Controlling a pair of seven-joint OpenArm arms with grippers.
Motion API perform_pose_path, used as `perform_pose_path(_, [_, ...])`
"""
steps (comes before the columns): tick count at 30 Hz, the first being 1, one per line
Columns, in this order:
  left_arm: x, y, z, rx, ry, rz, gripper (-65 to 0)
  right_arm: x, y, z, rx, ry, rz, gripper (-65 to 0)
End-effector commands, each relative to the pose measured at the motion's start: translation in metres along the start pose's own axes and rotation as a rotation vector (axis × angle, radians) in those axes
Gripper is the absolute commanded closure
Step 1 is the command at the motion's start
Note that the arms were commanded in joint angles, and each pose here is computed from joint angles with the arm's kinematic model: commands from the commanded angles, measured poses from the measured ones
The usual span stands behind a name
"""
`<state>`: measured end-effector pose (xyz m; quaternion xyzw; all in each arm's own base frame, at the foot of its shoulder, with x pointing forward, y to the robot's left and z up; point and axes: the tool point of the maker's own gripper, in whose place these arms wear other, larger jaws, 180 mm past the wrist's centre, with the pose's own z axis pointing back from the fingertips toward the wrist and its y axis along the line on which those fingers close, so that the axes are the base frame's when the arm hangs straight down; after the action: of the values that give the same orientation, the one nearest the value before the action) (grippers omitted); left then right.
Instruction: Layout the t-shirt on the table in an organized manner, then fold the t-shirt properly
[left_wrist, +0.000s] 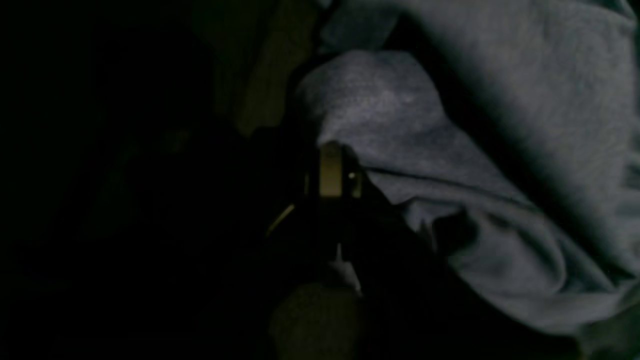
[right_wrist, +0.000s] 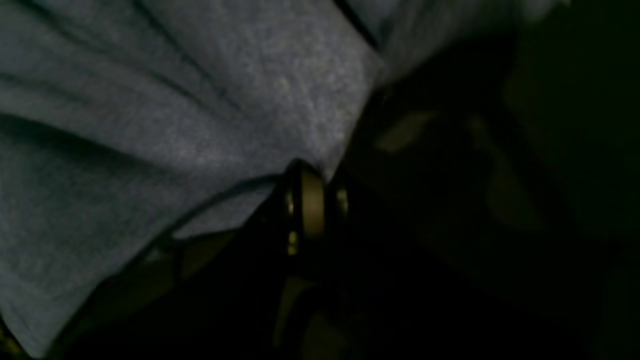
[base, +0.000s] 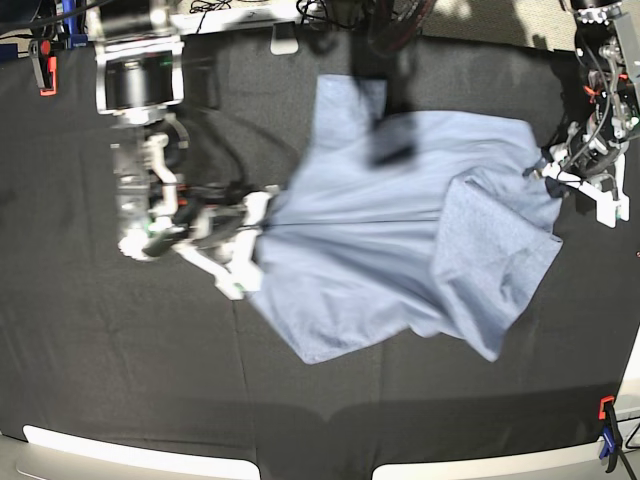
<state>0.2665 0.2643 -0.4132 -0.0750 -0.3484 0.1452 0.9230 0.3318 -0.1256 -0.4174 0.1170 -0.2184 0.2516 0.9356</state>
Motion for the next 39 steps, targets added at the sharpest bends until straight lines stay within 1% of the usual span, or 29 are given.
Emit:
perform_pose_path(1, [0.013,0.005,0.004,0.024,-0.03,-0.03,0.0,0.006,-0.029,0.016,-0.08,-0.013,-0.005,0.0])
perform_pose_path(3, [0.007,0.019,0.006,0.092,-0.01,-0.034,0.0,-0.002,-0.055,0.03,-0.131,-0.016,-0.039,0.0])
perform_pose_path(5, [0.001,0.028,0.007,0.14,0.006,-0.035,0.0,-0.01,-0.081,0.046,-0.185,-0.02,-0.074,0.0])
perform_pose_path(7, [-0.005,0.031,0.009,0.147,0.019,-0.039,0.0,-0.016,-0.1,0.062,-0.214,-0.032,-0.111,0.0])
perform_pose_path(9, [-0.011,0.032,0.01,0.151,0.041,-0.039,0.0,-0.019,-0.112,0.074,-0.219,-0.044,-0.145,0.0])
perform_pose_path(11, [-0.02,0.034,0.011,0.157,0.079,-0.04,0.0,-0.024,-0.125,0.084,-0.249,-0.047,-0.161,0.0])
perform_pose_path(16, [-0.046,0.055,0.02,0.245,0.161,-0.106,0.0,-0.034,-0.156,0.113,-0.326,-0.077,-0.223,0.0])
perform_pose_path(20, [-0.059,0.059,0.025,0.252,0.186,-0.11,0.0,-0.038,-0.173,0.132,-0.364,-0.099,-0.252,0.0])
perform_pose_path(21, [-0.058,0.059,0.026,0.252,0.185,-0.111,0.0,-0.039,-0.175,0.134,-0.37,-0.099,-0.252,0.0])
perform_pose_path(23, [-0.054,0.057,0.026,0.249,0.172,-0.116,0.0,-0.033,-0.173,0.137,-0.344,-0.131,-0.26,0.0])
perform_pose_path(25, [-0.044,0.052,0.027,0.238,0.138,-0.123,0.0,-0.023,-0.167,0.136,-0.293,-0.181,-0.27,0.0])
perform_pose_path(27, [-0.032,0.045,0.03,0.221,0.103,-0.146,0.0,-0.011,-0.159,0.137,-0.239,-0.232,-0.257,0.0])
perform_pose_path(28, [-0.027,0.041,0.032,0.214,0.087,-0.158,0.0,-0.005,-0.156,0.138,-0.22,-0.251,-0.238,-1.0])
perform_pose_path(29, [-0.02,0.038,0.034,0.211,0.068,-0.167,-5.6,0.001,-0.154,0.139,-0.205,-0.268,-0.216,-7.8])
perform_pose_path(31, [-0.006,0.032,0.039,0.205,0.027,-0.188,-18.2,0.013,-0.153,0.144,-0.191,-0.305,-0.205,-21.2])
perform_pose_path(32, [0.002,0.029,0.042,0.203,0.004,-0.202,-22.8,0.021,-0.154,0.148,-0.188,-0.325,-0.202,-26.3])
perform_pose_path(33, [0.011,0.026,0.046,0.202,-0.021,-0.22,-25.4,0.028,-0.154,0.151,-0.183,-0.347,-0.199,-29.9])
perform_pose_path(34, [0.021,0.024,0.05,0.203,-0.045,-0.239,-26.3,0.035,-0.155,0.155,-0.181,-0.367,-0.196,-31.6])
perform_pose_path(37, [0.053,0.02,0.065,0.212,-0.126,-0.309,-26.3,0.052,-0.158,0.165,-0.188,-0.409,-0.183,-31.7])
perform_pose_path(39, [0.072,0.014,0.068,0.187,-0.189,-0.319,-26.3,0.061,-0.158,0.169,-0.189,-0.429,-0.177,-31.7])
